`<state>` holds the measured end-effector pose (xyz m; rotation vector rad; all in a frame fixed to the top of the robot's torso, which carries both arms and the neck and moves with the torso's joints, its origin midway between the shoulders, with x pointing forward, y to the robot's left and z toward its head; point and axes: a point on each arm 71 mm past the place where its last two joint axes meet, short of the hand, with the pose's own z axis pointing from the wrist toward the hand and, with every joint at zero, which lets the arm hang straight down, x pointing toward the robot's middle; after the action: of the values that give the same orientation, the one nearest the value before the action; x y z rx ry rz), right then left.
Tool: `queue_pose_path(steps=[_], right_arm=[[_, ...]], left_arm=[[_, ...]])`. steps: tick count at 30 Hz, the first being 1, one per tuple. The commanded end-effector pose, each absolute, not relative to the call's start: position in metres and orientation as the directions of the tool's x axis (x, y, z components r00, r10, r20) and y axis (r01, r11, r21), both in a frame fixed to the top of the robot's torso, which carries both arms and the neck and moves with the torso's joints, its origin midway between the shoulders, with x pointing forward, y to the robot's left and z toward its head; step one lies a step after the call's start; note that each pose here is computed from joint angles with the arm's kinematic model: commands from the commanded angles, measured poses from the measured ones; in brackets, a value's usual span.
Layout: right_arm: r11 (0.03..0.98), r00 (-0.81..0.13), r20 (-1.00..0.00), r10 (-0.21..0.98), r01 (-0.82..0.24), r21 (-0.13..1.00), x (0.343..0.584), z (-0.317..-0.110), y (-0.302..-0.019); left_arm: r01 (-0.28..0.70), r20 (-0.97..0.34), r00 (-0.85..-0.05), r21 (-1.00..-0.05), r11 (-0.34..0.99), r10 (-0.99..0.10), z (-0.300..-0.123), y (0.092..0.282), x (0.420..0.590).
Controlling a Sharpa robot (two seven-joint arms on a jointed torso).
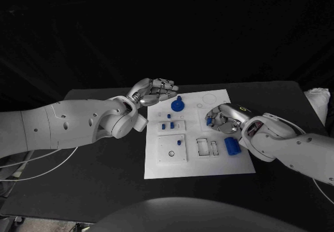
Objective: Assemble the parts on the task board
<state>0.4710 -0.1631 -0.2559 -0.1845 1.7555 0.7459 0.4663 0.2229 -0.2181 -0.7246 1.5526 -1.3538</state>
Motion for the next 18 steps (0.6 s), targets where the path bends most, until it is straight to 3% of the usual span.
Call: queue_pose_path(steps=[1, 18], right_arm=[[0.779, -0.331, -0.910, 0.248, -0.491, 0.391, 0.471, -0.256, -0.162], [0.752, -0.305, -0.900, 0.310, -0.501, 0.429, 0.464, -0.244, -0.162]], left_arm=[[0.134, -0.246, -0.420, -0.969, 0.208, -0.874, -0.218, 0.220, 0.466], [0.123, -0.247, -0.425, -0.969, 0.215, -0.871, -0.222, 0.221, 0.464]])
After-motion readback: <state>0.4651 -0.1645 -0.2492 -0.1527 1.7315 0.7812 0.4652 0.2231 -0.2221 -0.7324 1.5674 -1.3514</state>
